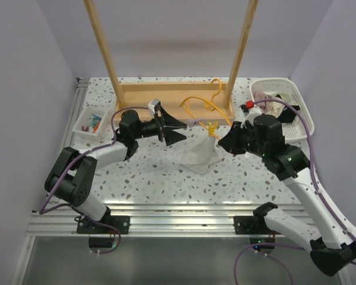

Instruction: Remove the underwear clipped to the hanger

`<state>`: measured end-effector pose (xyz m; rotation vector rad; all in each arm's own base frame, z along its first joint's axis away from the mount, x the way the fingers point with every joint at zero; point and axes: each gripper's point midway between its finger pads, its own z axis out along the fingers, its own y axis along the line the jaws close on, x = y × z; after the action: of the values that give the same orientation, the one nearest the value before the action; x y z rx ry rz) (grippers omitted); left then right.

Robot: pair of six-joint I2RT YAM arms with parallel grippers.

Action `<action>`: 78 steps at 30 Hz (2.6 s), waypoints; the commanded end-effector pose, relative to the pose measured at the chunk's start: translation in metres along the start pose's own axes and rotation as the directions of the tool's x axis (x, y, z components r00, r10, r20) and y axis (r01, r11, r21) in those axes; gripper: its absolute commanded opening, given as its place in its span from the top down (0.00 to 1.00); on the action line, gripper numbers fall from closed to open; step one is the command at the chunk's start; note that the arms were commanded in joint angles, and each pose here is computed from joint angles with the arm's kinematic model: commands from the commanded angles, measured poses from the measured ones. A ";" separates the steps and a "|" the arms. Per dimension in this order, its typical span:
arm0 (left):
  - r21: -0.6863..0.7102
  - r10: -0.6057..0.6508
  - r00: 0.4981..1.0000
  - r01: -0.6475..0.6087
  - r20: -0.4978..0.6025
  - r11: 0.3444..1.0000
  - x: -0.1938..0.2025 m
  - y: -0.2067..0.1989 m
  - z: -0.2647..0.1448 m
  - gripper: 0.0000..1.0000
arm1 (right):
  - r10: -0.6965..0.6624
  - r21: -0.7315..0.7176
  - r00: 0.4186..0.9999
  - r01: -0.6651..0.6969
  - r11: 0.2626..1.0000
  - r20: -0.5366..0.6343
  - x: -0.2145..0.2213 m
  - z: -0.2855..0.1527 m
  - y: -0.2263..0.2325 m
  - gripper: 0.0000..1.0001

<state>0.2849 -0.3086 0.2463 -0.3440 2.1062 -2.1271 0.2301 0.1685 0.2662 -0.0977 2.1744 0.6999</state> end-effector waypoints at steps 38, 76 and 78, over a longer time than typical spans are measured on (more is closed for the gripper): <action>-0.059 0.050 0.999 -0.049 0.021 0.997 -0.046 0.006 0.036 1.00 | -0.043 -0.066 0.998 0.046 0.997 0.055 -0.017 -0.008 0.016 1.00; 0.005 0.027 0.999 -0.027 0.022 1.000 -0.038 -0.014 0.047 0.74 | 0.030 -0.130 0.996 -0.018 0.991 0.090 -0.025 0.004 0.028 1.00; 0.004 0.025 0.999 -0.026 0.022 1.000 -0.037 -0.012 0.045 0.84 | 0.028 -0.120 0.996 -0.017 0.993 0.087 -0.024 0.003 0.026 1.00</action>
<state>0.3297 -0.3429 0.2342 -0.4126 2.1725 -2.0683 0.2338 0.1824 0.2761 -0.0899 2.1254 0.7969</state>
